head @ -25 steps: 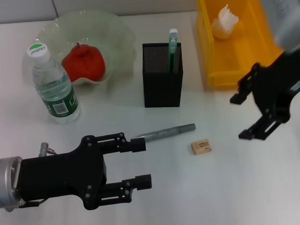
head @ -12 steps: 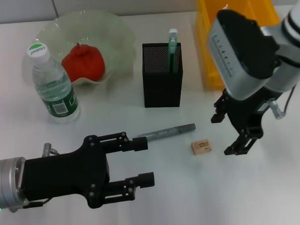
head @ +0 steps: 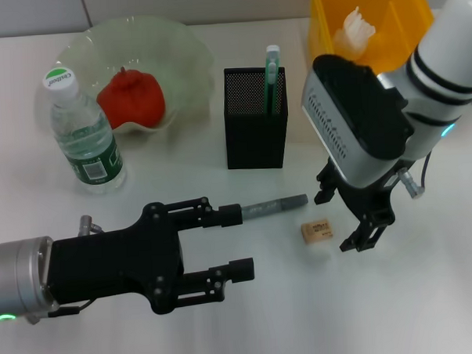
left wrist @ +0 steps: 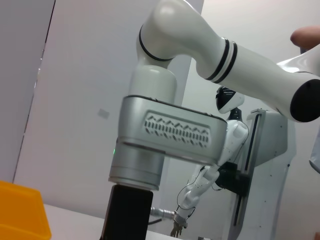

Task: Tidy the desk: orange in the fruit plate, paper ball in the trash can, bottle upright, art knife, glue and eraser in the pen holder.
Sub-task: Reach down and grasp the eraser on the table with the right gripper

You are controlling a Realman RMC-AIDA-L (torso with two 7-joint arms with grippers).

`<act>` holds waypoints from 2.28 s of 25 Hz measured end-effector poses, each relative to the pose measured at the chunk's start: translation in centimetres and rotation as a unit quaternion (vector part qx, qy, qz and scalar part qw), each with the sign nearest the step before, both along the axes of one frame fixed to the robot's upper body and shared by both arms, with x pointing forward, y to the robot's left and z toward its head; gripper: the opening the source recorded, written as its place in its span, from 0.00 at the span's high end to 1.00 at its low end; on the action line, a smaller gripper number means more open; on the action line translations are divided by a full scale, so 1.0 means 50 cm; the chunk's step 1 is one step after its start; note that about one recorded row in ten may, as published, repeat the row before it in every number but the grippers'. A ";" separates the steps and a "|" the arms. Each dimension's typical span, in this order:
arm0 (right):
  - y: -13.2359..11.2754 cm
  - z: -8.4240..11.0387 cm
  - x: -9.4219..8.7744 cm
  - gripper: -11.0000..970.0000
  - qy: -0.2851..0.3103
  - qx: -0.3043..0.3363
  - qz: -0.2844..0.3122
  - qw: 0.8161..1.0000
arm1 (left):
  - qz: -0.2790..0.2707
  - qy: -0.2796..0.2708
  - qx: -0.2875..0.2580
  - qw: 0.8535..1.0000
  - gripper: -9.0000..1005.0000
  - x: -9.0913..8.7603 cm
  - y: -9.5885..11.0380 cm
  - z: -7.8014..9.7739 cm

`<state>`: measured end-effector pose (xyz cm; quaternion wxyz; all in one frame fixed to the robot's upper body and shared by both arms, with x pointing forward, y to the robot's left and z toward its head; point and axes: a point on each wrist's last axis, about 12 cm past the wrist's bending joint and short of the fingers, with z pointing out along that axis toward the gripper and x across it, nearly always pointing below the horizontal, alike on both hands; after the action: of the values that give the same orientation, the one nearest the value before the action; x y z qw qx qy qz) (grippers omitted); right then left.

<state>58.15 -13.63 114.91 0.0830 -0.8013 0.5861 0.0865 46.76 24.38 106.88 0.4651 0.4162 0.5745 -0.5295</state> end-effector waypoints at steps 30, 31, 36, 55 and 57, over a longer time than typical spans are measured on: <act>0.035 -0.029 -0.006 0.31 -0.020 -0.021 0.089 0.996 | 0.029 0.003 -0.005 1.000 0.34 0.011 -0.009 -0.005; 0.035 -0.030 -0.004 0.34 -0.023 -0.020 0.087 0.996 | 0.029 0.003 -0.004 1.000 0.34 0.011 -0.009 -0.005; 0.034 -0.038 0.005 0.40 -0.032 -0.018 0.074 0.997 | 0.029 0.002 -0.005 1.000 0.34 0.012 -0.011 -0.005; 0.049 -0.034 0.010 0.41 -0.015 -0.016 0.038 0.999 | 0.033 -0.004 0.002 0.999 0.34 0.026 -0.019 -0.003; 0.054 -0.031 0.008 0.41 -0.012 -0.010 0.041 0.999 | 0.032 -0.003 0.002 0.999 0.34 0.026 -0.019 -0.003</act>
<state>58.55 -10.91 113.35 0.0788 -0.8262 0.5528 0.0742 48.05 23.44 106.74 0.4831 0.4003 0.5873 -0.5114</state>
